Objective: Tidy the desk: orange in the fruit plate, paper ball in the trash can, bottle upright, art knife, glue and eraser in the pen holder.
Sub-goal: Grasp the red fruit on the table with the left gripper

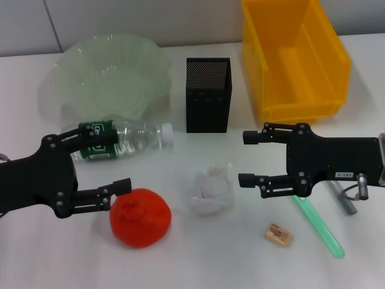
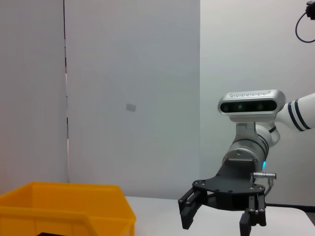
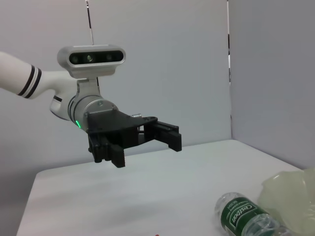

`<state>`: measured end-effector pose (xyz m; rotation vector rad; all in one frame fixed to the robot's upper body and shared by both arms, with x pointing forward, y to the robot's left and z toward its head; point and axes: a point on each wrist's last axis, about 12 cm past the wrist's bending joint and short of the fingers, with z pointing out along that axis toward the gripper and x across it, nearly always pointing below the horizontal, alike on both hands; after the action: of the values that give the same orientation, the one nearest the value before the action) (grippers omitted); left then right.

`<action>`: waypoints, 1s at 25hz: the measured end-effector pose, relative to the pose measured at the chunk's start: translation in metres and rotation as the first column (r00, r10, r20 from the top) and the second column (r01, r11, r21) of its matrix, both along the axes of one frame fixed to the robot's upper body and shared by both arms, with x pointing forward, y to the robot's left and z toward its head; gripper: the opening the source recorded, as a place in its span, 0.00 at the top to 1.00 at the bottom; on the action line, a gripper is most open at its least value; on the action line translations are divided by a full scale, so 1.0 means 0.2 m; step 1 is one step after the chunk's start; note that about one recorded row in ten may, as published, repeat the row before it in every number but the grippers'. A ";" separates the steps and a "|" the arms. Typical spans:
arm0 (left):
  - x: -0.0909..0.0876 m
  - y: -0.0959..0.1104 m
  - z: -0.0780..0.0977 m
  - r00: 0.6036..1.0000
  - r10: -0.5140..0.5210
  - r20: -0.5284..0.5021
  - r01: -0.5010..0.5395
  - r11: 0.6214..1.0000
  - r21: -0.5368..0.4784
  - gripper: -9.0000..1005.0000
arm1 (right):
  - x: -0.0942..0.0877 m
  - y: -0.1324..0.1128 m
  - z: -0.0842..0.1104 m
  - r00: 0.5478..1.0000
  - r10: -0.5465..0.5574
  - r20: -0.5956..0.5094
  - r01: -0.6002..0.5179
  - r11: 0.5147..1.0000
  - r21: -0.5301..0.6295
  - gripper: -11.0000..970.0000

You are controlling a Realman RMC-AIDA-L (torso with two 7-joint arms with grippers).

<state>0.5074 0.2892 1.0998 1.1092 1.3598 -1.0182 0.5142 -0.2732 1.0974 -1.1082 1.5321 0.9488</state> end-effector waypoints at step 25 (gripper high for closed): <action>0.00 0.03 -0.07 0.994 0.034 -0.102 -0.023 0.994 0.109 0.16 | -0.01 -0.02 -0.01 1.000 -0.009 -0.002 0.009 1.000 -0.005 0.17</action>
<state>0.5077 0.2952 1.0854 1.1256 1.5248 -1.0032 0.5126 -0.2766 1.0962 -1.1031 1.5405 0.9404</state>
